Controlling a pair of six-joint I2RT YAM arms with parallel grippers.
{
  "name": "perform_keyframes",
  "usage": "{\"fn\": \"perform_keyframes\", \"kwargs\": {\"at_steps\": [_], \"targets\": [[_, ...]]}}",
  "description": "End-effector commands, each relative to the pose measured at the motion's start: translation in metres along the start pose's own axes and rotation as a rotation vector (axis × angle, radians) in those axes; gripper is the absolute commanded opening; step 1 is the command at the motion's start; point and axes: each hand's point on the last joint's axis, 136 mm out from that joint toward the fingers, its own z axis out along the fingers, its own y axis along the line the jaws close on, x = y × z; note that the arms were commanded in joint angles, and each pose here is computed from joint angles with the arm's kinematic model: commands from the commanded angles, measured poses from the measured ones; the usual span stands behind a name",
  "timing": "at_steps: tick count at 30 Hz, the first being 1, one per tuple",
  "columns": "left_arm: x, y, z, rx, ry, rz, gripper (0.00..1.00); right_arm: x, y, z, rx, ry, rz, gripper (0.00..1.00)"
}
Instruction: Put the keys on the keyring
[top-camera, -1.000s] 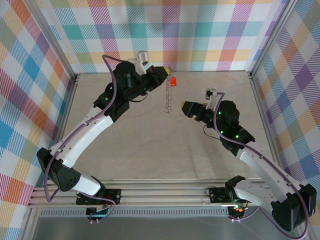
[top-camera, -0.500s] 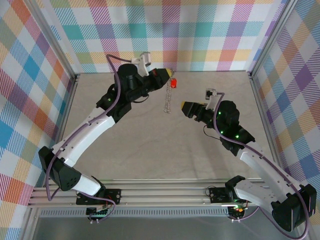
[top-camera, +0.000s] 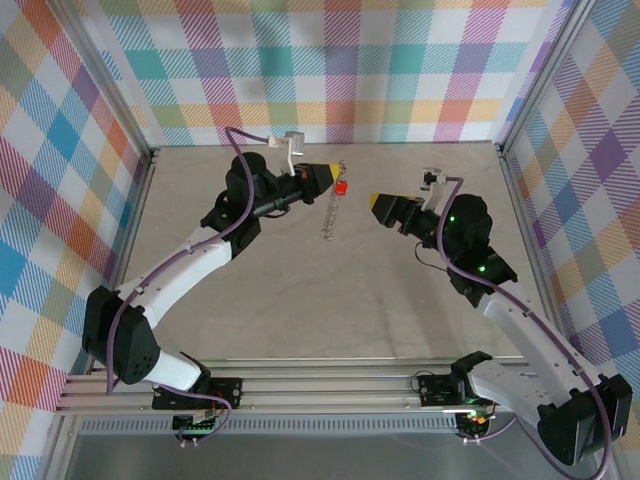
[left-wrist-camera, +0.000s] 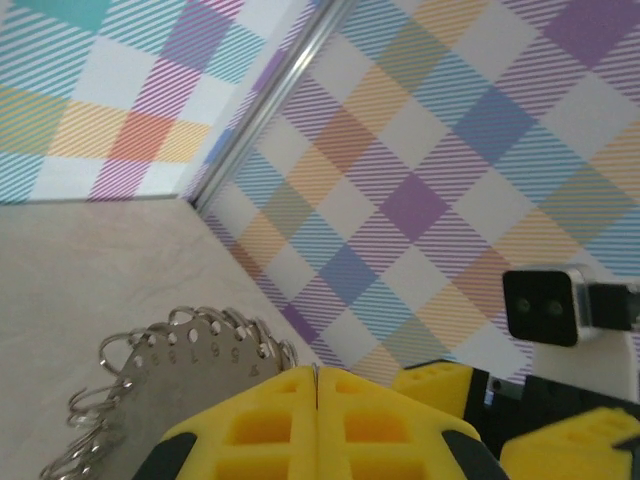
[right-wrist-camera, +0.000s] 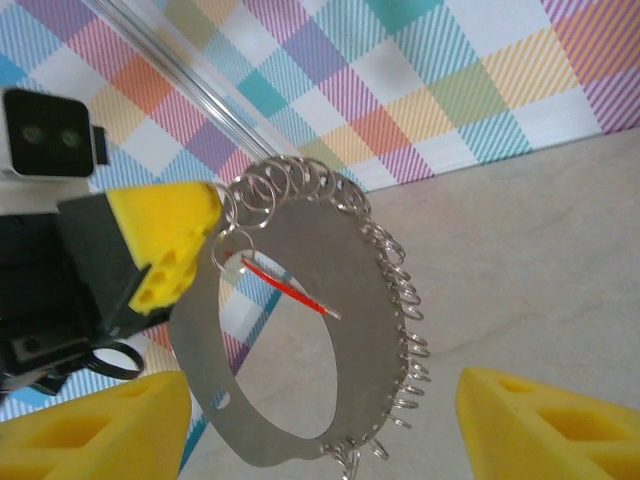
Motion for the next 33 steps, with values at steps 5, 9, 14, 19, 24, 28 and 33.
{"fn": "perform_keyframes", "kwargs": {"at_steps": [5,9,14,19,24,28,33], "targets": [[-0.038,-0.057,-0.025,0.284,-0.153,0.11,0.0,-0.029,0.039,0.003,-0.226,-0.069,-0.001,0.65],[-0.039,-0.061,-0.026,0.345,-0.161,0.088,0.0,-0.034,0.055,0.007,-0.321,-0.068,-0.009,0.57],[-0.035,-0.077,-0.028,0.436,-0.12,0.12,0.0,-0.039,0.074,0.006,-0.429,-0.066,-0.03,0.47],[-0.034,-0.088,-0.031,0.483,-0.094,0.16,0.0,-0.046,0.088,-0.001,-0.498,-0.095,-0.054,0.4],[-0.035,-0.093,-0.03,0.497,-0.074,0.169,0.0,-0.052,0.098,-0.005,-0.545,-0.119,-0.065,0.34],[-0.036,-0.094,-0.03,0.5,-0.073,0.168,0.0,-0.057,0.101,-0.004,-0.572,-0.133,-0.055,0.33],[-0.034,-0.092,-0.029,0.497,-0.066,0.159,0.0,-0.062,0.107,-0.003,-0.612,-0.145,-0.037,0.3]]}}
